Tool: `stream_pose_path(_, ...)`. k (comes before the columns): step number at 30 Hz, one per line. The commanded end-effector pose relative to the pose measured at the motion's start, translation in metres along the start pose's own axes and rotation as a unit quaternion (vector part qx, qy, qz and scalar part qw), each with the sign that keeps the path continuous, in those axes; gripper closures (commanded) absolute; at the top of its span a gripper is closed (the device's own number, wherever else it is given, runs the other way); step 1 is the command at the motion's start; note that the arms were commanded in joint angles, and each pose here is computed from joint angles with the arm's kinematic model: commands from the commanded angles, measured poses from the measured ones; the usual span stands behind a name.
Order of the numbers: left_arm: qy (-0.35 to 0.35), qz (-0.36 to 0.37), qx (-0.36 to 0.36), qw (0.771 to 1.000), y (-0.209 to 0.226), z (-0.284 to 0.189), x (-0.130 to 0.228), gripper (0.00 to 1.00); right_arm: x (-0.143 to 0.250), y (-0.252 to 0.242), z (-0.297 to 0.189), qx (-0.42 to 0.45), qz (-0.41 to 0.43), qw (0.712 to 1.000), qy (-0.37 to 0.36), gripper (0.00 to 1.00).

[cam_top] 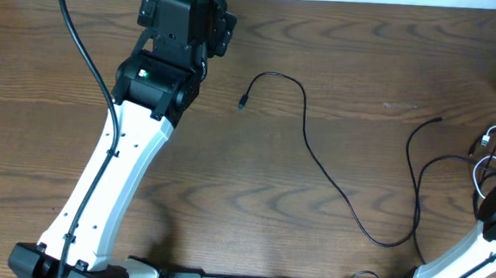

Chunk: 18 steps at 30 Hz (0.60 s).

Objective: Untangle cables
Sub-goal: 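Carry the white cable off to the right edge with the right gripper, then move the right gripper left to the loose black cable at center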

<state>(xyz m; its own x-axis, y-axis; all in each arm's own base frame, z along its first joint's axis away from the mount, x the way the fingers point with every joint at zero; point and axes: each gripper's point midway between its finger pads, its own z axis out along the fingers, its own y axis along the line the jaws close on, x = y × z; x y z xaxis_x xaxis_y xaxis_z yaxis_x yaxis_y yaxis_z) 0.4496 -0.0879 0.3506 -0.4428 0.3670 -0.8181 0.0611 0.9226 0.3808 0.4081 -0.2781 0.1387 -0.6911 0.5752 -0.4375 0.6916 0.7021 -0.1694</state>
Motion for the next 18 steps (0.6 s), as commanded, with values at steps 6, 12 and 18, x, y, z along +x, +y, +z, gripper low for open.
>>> stream_pose_path(6,-0.012,-0.013,0.0,1.0,0.005,-0.01,-0.007,0.02,-0.009,-0.008,-0.001,0.012,-0.012,1.0,-0.005,0.46)
stream_pose_path(12,-0.012,-0.013,0.0,1.0,0.005,-0.01,-0.007,0.02,-0.003,0.005,-0.002,-0.014,-0.023,1.0,0.005,0.21)
stream_pose_path(18,-0.011,-0.013,0.0,1.0,0.005,-0.01,-0.007,0.02,0.013,0.048,-0.012,-0.062,-0.073,0.995,0.024,0.2)
